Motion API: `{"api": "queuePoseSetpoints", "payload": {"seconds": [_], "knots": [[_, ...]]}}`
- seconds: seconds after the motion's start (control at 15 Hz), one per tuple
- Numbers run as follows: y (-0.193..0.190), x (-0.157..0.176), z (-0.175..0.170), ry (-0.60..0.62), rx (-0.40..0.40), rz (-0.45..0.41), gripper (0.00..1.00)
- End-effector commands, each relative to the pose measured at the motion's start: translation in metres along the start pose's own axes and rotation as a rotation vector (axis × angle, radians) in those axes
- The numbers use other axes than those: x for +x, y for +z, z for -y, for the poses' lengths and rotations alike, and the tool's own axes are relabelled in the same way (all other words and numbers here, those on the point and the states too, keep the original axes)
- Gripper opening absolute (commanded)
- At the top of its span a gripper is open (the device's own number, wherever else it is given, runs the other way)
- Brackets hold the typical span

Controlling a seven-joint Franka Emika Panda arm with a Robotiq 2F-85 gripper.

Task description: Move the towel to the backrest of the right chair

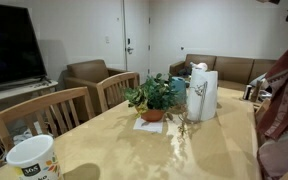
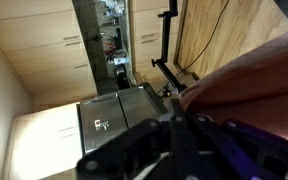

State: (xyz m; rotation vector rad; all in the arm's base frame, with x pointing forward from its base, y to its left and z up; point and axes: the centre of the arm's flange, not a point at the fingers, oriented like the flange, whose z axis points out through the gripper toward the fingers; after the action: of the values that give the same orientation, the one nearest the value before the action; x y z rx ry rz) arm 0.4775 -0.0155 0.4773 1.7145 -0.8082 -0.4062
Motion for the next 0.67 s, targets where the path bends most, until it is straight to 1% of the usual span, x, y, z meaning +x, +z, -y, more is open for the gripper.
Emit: {"api": "queuePoseSetpoints", "payload": {"seconds": [0.0,0.2,0.47,0.6], "knots": [[0.025,0.048,0.001,0.123,0.014,0.145,0.01],[0.056,0.080,0.000,0.233,0.011,0.261,0.01],[0.092,0.104,-0.002,0.376,0.028,0.398,0.01],[0.106,0.114,-0.004,0.445,0.055,0.481,0.01]]}}
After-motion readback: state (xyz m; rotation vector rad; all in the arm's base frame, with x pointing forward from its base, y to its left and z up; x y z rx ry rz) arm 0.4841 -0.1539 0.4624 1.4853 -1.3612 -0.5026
